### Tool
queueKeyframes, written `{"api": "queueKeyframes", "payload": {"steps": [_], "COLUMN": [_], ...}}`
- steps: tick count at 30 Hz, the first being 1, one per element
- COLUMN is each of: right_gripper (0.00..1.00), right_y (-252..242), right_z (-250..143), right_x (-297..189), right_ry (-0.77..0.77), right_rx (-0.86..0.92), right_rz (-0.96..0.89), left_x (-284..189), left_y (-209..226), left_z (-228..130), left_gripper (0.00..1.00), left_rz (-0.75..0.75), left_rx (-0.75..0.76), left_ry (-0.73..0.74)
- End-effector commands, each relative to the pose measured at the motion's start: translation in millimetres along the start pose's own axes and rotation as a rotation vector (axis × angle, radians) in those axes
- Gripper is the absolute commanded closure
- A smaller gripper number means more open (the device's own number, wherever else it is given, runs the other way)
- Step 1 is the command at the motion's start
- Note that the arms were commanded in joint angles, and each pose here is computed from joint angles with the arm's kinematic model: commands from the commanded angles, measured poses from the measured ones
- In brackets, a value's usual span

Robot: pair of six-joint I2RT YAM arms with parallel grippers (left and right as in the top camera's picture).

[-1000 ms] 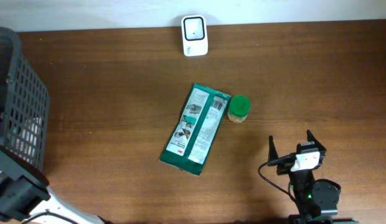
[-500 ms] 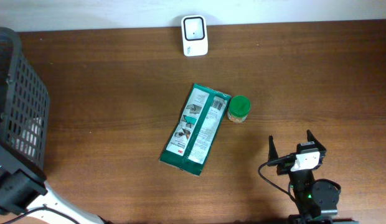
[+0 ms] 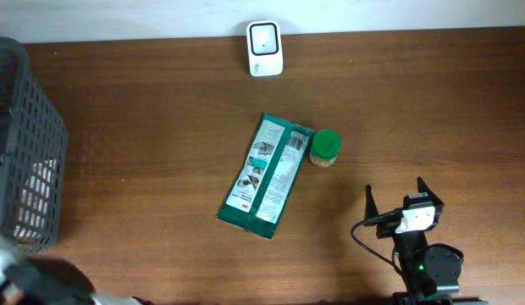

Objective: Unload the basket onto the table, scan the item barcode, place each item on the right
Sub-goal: 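Place the white-green pouch on the table left of the packet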

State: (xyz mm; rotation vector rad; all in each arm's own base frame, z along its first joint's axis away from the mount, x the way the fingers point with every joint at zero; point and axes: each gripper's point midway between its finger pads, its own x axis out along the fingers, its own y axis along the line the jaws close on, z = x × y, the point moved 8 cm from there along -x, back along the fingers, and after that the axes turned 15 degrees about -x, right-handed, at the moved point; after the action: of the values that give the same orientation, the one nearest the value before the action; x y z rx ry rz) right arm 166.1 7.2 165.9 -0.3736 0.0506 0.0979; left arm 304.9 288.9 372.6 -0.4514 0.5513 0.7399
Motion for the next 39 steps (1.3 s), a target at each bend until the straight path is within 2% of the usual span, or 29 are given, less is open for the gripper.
{"api": "queueKeyframes", "payload": {"steps": [1, 3, 4, 10, 11, 15, 20, 21, 22, 23, 24, 25, 27, 29, 32, 33, 36, 39], "right_gripper": [0.02, 0.02, 0.02, 0.02, 0.02, 0.02, 0.02, 0.02, 0.02, 0.02, 0.02, 0.02, 0.02, 0.02, 0.02, 0.02, 0.02, 0.02], "right_y": [1.7, 1.6, 1.7, 1.6, 1.6, 1.7, 1.6, 1.7, 1.6, 1.6, 1.7, 1.6, 1.6, 1.7, 1.7, 1.6, 1.6, 1.6], "right_z": [-2.3, -2.3, -2.3, -2.3, -2.3, -2.3, -2.3, -2.3, -2.3, -2.3, -2.3, -2.3, -2.3, -2.3, -2.3, -2.3, -2.3, -2.3], "right_x": [0.3, 0.3, 0.3, 0.3, 0.3, 0.3, 0.3, 0.3, 0.3, 0.3, 0.3, 0.3, 0.3, 0.3, 0.3, 0.3, 0.3, 0.3], "right_ry": [0.002, 0.002, 0.002, 0.002, 0.002, 0.002, 0.002, 0.002, 0.002, 0.002, 0.002, 0.002, 0.002, 0.002, 0.002, 0.002, 0.002, 0.002], "right_rx": [0.000, 0.000, 0.000, 0.000, 0.000, 0.000, 0.000, 0.000, 0.000, 0.000, 0.000, 0.000, 0.000, 0.000, 0.000, 0.000, 0.000, 0.000], "right_rz": [0.006, 0.006, 0.006, 0.006, 0.006, 0.006, 0.006, 0.006, 0.006, 0.006, 0.006, 0.006, 0.006, 0.006, 0.006, 0.006, 0.006, 0.006], "left_x": [-97.3, -123.2, -127.5, -87.6, -76.3, -29.8, 4.3, 6.8, 7.9, 8.0, 6.8, 4.5, -2.6, -17.9, -60.7, -71.2, -113.2, -118.4], "left_y": [-49.1, -80.5, -104.5, -200.8, -213.1, -231.4, -251.6, -254.8, -258.6, -261.4, -266.0, -272.0, -285.3, -301.6, -307.1, -301.4, -240.9, -161.8], "left_z": [9.6, -13.1, -35.1, -151.6, -176.2, -265.2, -352.3, -359.9, -366.9, -370.7, -372.5, -371.1, -355.3, -322.2, -219.3, -194.7, -92.8, -38.3], "left_gripper": [1.00, 1.00, 1.00, 1.00, 1.00, 1.00, 1.00, 0.97, 0.84, 0.76, 0.49, 0.19, 0.13, 0.10, 0.08, 0.02, 0.01, 0.01], "left_rz": [-0.324, -0.405, -0.456, -0.525, -0.516, -0.284, -0.180, -0.181, -0.186, -0.193, -0.209, -0.231, -0.291, -0.366, -0.409, -0.403, -0.291, -0.133], "left_rx": [-0.009, 0.044, 0.088, 0.263, 0.304, 0.367, 0.467, 0.480, 0.494, 0.501, 0.503, 0.507, 0.536, 0.561, 0.499, 0.473, 0.324, 0.155], "left_ry": [-0.099, -0.029, 0.068, 0.522, 0.595, 0.800, 0.975, 0.981, 0.984, 0.983, 0.971, 0.953, 0.910, 0.835, 0.592, 0.533, 0.284, 0.189]}}
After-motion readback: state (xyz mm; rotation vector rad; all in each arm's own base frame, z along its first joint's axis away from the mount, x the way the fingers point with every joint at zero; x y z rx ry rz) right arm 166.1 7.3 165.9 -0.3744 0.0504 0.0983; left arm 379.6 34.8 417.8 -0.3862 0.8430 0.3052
